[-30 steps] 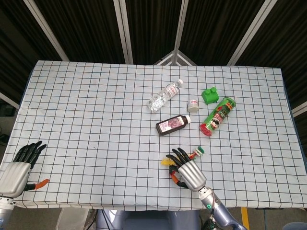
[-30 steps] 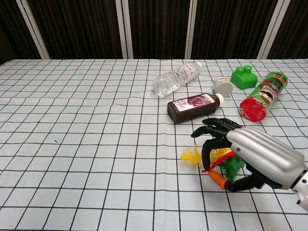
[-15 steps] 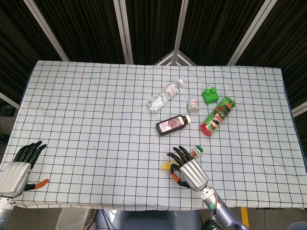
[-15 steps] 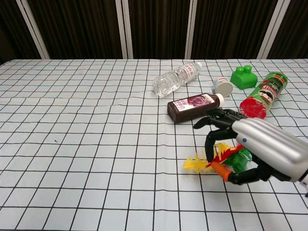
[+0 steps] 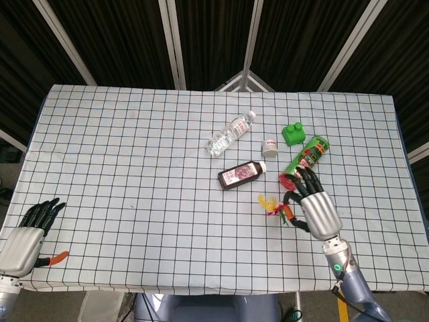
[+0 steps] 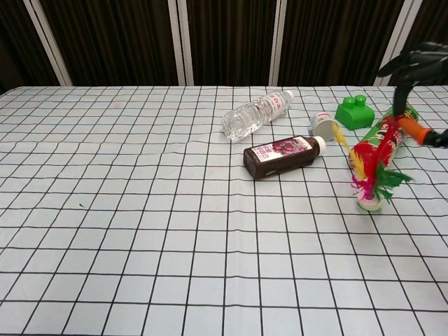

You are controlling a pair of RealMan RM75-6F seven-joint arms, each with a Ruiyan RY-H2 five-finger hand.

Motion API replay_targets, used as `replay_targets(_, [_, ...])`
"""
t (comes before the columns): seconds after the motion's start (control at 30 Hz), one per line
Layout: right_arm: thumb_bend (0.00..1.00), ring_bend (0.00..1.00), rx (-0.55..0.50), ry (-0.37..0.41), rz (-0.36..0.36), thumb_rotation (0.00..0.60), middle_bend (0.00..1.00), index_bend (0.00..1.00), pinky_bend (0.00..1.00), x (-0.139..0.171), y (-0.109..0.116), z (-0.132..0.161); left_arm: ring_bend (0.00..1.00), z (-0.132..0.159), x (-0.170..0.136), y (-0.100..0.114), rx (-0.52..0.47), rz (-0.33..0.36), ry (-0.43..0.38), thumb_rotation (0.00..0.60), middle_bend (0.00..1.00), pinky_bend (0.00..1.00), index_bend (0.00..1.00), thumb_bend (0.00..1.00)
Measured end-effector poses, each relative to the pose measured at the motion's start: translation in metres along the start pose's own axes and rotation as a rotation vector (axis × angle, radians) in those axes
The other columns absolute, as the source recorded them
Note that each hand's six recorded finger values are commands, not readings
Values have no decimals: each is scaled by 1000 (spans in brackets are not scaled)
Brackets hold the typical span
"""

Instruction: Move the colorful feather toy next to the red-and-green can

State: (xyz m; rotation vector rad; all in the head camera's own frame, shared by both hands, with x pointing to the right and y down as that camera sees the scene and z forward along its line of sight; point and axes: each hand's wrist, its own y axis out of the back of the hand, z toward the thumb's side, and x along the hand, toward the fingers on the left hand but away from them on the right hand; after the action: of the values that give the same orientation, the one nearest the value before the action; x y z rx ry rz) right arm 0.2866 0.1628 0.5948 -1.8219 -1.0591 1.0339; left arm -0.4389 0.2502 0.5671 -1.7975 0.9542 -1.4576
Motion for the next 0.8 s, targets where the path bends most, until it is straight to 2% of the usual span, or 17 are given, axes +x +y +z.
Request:
replay_targets(0.1, [524, 0, 16, -58, 8, 600, 207, 562, 0, 2, 6, -18, 0, 0, 0, 0, 0, 1, 1, 600, 0, 0, 0, 0])
replay_targets(0.17, [524, 0, 24, -90, 23, 600, 207, 471, 0, 4, 4, -28, 0, 0, 0, 0, 1, 1, 2, 600, 0, 0, 0, 0])
replay_targets(0.23, [528, 0, 34, -116, 40, 600, 192, 257, 0, 7, 2, -35, 0, 0, 0, -1, 2, 0, 4, 600, 0, 0, 0, 0])
replay_targets(0.33, [538, 0, 47, -133, 53, 600, 107, 25, 0, 9, 0, -38, 0, 0, 0, 0, 2, 1, 5, 600, 0, 0, 0, 0])
replay_targets(0.43, [512, 0, 51, -140, 54, 600, 27, 0, 0, 11, 0, -38, 0, 0, 0, 0, 1, 2, 5, 600, 0, 0, 0, 0])
replay_targets(0.5, [500, 0, 58, -140, 52, 600, 7, 0, 0, 12, 2, -37, 0, 0, 0, 0, -2, 3, 4, 600, 0, 0, 0, 0])
replay_targets(0.63, [472, 0, 79, -134, 34, 600, 0, 0, 0, 19, 12, -36, 0, -1, 0, 1, -5, 5, 3, 600, 0, 0, 0, 0])
replay_targets(0.8, [457, 0, 173, -148, 19, 600, 0, 0, 0, 51, 36, -49, 0, -1, 0, 2, -3, 10, 0, 600, 0, 0, 0, 0])
